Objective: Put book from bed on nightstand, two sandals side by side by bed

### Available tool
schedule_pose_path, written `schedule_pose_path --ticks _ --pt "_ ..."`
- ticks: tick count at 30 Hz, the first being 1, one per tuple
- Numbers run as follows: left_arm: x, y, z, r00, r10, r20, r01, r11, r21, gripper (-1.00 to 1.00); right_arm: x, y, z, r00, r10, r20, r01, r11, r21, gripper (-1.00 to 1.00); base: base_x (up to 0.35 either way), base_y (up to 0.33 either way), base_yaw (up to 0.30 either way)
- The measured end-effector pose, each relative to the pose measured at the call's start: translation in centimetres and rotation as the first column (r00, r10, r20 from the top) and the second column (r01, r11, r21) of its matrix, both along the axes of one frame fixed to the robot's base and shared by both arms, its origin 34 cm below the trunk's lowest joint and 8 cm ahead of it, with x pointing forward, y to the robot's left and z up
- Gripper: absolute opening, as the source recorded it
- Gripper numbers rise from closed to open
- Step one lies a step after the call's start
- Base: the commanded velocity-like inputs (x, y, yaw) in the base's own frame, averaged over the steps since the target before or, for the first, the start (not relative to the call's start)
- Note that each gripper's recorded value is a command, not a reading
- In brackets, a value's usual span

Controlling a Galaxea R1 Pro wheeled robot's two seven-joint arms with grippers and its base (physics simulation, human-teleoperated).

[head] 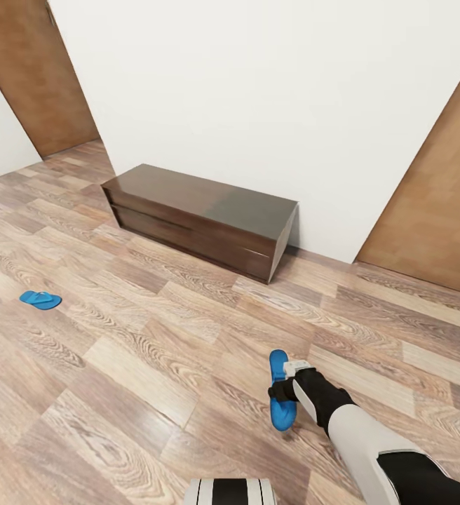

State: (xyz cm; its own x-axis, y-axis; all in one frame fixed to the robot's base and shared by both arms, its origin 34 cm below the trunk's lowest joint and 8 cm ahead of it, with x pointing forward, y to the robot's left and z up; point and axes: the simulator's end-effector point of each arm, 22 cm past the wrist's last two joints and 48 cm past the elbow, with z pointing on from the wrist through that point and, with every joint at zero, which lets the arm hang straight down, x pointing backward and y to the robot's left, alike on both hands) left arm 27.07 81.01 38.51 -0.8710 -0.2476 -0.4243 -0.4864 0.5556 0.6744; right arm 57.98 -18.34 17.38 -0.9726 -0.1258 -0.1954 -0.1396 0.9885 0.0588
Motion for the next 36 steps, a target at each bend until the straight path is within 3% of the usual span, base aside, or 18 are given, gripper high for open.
schedule_pose_path --ticks 5,8,11,17,21,25,29,30,31,32,36 --pt "0.6 -4.6 -6.0 0.998 0.036 0.058 -0.028 0.989 -0.146 1.0 0.7 -0.4 1.0 1.0 -0.001 0.021 0.001 1.0 -0.006 -1.0 0.0 0.0 0.0" --pt "1.3 -5.8 -7.6 0.995 0.055 0.082 -0.039 0.982 -0.187 1.0 1.1 -0.4 1.7 0.999 -0.001 0.034 0.002 1.0 -0.007 -1.0 0.0 0.0 0.0" --pt "2.2 -6.4 -8.4 0.992 0.076 0.104 -0.053 0.978 -0.204 1.0 1.5 -0.4 2.4 0.999 -0.001 0.046 0.002 1.0 -0.007 -1.0 0.0 0.0 0.0" --pt "4.2 -7.0 -8.5 0.982 0.12 0.146 -0.091 0.978 -0.189 1.0 2.2 -0.6 3.7 0.997 -0.001 0.071 0.002 1.0 -0.011 -1.0 0.0 0.0 0.0" --pt "9.5 -9.9 -9.5 0.963 0.145 0.226 -0.09 0.967 -0.239 1.0 2.7 -0.7 4.6 0.996 -0.002 0.088 0.003 1.0 -0.014 -1.0 0.0 0.0 0.0" --pt "13.1 -11.2 -9.1 0.948 0.161 0.274 -0.082 0.957 -0.278 1.0 3.1 -0.7 5.4 0.995 -0.002 0.104 0.003 1.0 -0.013 -1.0 0.0 0.0 0.0" --pt "17.6 -14.2 -9.1 0.933 0.203 0.298 -0.079 0.922 -0.38 1.0 3.5 -0.7 6.4 0.993 -0.001 0.12 0.002 1.0 -0.013 -1.0 0.0 0.0 0.0" --pt "17.7 -14.2 -9.0 0.932 0.203 0.301 -0.077 0.922 -0.381 1.0 3.7 -0.6 6.6 0.992 -0.001 0.124 0.002 1.0 -0.013 -1.0 0.0 0.0 0.0" --pt "18.6 -15.3 -9.2 0.929 0.21 0.306 -0.072 0.911 -0.406 1.0 3.8 -0.6 6.8 0.992 0.0 0.128 0.002 1.0 -0.014 -1.0 0.0 0.0 0.0" --pt "20.3 -18.2 -10.1 0.926 0.219 0.308 -0.059 0.888 -0.456 1.0 3.9 -0.6 7.1 0.991 -0.001 0.132 0.002 1.0 -0.013 -1.0 0.0 0.0 0.0" --pt "22.9 -24.3 -11.7 0.926 0.219 0.306 -0.021 0.842 -0.539 1.0 4.3 -0.6 8.0 0.989 0.0 0.149 0.002 1.0 -0.013 -1.0 0.0 0.0 0.0"
